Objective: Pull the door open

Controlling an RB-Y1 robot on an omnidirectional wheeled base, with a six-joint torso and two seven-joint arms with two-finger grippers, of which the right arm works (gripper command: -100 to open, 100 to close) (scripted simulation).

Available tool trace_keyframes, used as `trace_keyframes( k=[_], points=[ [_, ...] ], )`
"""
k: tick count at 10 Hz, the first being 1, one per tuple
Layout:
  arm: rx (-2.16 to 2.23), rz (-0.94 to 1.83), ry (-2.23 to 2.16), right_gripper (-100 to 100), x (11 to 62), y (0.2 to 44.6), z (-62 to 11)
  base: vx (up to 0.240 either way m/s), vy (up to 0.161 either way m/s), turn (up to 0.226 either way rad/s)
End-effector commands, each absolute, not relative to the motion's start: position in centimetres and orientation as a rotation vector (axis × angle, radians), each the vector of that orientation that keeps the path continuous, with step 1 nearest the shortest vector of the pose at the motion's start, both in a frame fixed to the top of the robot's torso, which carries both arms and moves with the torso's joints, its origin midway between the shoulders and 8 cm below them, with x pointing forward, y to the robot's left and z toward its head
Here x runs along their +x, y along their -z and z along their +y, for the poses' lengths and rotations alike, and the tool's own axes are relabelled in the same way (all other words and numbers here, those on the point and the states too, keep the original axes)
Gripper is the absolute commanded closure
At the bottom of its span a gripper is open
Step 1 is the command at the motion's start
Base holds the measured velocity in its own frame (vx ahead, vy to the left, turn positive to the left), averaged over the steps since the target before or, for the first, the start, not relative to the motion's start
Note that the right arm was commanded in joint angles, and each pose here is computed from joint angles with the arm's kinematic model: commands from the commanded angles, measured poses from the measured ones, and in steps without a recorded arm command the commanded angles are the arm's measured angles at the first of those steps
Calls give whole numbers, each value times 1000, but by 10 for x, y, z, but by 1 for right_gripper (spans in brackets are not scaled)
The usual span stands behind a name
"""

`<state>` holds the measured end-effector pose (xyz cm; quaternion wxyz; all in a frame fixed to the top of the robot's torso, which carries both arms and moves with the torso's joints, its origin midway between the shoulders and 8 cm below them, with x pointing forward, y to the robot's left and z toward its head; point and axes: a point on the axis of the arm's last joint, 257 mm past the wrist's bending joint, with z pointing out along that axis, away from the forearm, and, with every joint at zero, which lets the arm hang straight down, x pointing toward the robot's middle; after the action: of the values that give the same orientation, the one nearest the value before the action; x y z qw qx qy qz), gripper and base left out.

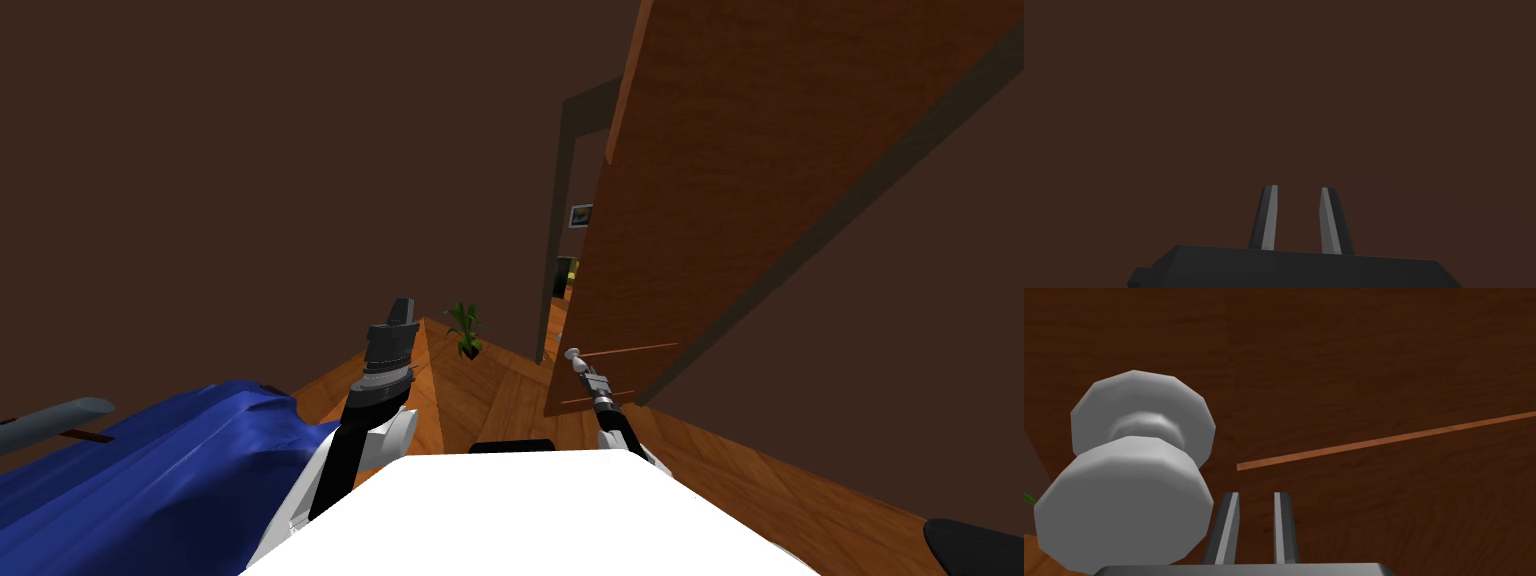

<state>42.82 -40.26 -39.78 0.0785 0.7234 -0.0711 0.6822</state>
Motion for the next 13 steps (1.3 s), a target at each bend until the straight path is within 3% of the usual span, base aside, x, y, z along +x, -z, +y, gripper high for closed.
trace_keyframes(
  k=[1, 2, 7, 8, 13],
  points=[
    [2166, -213, -2042, -100, 428, 398, -403, 17, 14, -42],
    [2166, -213, -2042, 100, 428, 398, -403, 5, -23, 15],
    [2166, -213, -2042, 100, 428, 398, -403, -2, -3, 1],
    [2175, -172, -2070, -100, 424, 397, -392, -119, -58, 136],
    [2191, -100, -2136, -100, 419, 395, -368, -165, -72, 68]
  ],
)
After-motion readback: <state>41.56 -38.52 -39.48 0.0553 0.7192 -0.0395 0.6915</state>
